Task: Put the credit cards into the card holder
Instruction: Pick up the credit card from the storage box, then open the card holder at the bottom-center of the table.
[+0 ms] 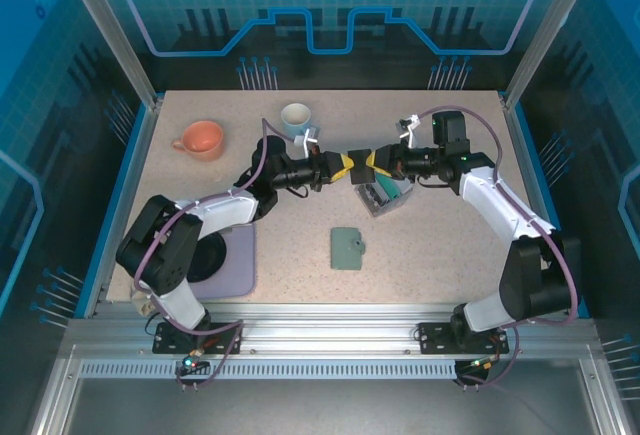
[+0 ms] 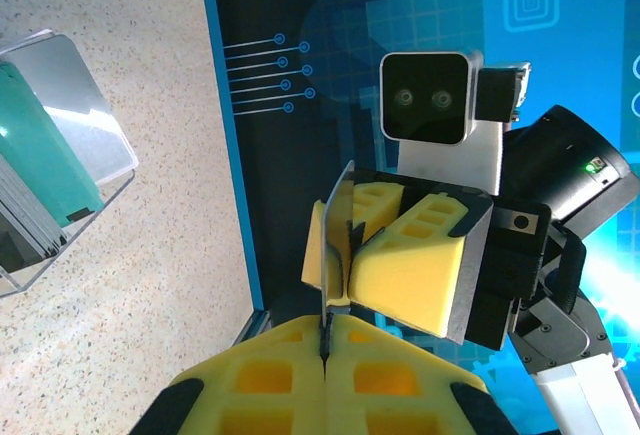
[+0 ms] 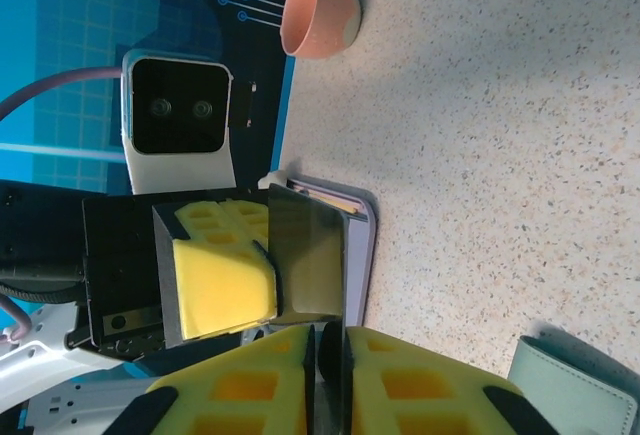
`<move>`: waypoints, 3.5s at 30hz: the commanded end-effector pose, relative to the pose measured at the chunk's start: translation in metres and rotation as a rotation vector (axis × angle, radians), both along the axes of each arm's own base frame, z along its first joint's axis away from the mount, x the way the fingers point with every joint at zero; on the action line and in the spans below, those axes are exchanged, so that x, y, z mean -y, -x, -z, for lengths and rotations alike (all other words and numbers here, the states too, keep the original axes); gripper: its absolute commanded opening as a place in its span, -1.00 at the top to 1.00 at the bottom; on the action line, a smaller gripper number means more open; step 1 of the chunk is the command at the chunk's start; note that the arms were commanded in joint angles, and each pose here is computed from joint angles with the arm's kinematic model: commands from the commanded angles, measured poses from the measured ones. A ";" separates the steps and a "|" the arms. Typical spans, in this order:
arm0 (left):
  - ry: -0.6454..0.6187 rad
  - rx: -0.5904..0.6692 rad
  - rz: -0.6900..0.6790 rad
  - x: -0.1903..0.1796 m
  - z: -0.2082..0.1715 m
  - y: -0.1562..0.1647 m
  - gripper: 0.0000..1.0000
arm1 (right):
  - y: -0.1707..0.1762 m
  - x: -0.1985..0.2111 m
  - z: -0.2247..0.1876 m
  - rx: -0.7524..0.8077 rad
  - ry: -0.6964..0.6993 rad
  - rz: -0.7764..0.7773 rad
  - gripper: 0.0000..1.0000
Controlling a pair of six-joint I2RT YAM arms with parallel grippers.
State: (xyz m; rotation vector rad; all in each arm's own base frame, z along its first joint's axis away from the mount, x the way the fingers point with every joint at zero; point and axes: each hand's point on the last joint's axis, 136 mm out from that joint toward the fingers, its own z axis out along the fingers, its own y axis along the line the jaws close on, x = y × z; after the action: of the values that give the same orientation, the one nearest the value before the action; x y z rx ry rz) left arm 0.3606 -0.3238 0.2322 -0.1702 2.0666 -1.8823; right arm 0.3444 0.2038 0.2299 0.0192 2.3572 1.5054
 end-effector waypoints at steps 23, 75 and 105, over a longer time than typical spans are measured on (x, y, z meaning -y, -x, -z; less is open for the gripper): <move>-0.479 -0.134 -0.182 -0.058 0.073 0.022 -0.20 | 0.046 0.027 0.069 -0.020 0.432 0.045 0.99; -0.760 -0.286 0.113 -0.014 0.192 0.120 -0.19 | 0.118 -0.003 0.174 -0.164 0.674 0.063 0.93; -0.672 -0.202 0.113 0.011 0.169 0.106 -0.57 | 0.102 -0.012 0.145 -0.258 0.242 0.131 0.95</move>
State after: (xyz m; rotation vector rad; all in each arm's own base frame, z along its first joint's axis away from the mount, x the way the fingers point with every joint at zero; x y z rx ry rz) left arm 0.2475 -0.3159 0.0403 -0.1225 2.8327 -1.0544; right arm 0.2353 0.2053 0.0650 0.3312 2.7529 1.0586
